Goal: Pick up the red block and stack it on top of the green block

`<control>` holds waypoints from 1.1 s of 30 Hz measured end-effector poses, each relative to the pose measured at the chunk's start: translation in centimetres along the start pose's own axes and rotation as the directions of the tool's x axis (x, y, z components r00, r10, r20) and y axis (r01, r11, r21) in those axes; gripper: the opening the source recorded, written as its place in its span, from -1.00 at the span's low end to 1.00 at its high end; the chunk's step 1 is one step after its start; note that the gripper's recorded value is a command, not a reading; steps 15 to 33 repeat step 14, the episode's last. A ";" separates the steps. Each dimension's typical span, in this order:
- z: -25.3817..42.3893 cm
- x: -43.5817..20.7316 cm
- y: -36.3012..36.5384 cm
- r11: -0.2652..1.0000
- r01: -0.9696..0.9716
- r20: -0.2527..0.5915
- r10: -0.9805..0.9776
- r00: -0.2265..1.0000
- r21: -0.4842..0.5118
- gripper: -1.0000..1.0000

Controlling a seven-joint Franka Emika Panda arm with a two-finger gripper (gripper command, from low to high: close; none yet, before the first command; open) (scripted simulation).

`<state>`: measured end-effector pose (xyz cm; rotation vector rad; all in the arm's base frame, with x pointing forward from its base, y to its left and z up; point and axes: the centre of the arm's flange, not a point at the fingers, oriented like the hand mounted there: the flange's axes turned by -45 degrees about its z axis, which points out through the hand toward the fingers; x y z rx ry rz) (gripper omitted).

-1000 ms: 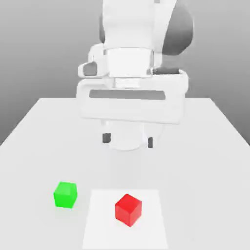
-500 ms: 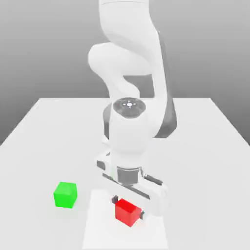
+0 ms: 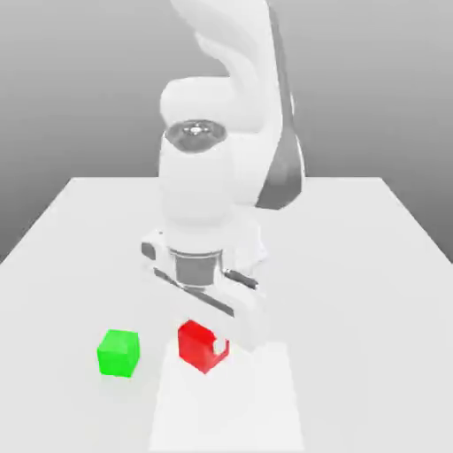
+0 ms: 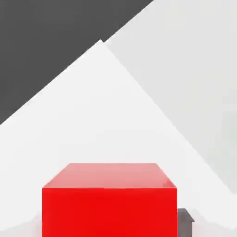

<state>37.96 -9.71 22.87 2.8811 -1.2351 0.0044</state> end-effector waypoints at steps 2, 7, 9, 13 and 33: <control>-0.8 1.2 3.5 0.999 -0.047 0.001 0.047 0.999 0.001 -1.00; 0.5 2.3 8.1 0.994 -0.109 0.005 0.109 0.994 0.006 -1.00; 2.3 2.4 8.2 0.994 -0.111 0.005 0.111 0.994 0.006 -1.00; 4.3 2.2 8.3 0.994 -0.111 0.005 0.110 0.994 0.005 1.00; 4.3 2.2 8.3 0.994 -0.111 0.005 0.110 0.994 0.005 1.00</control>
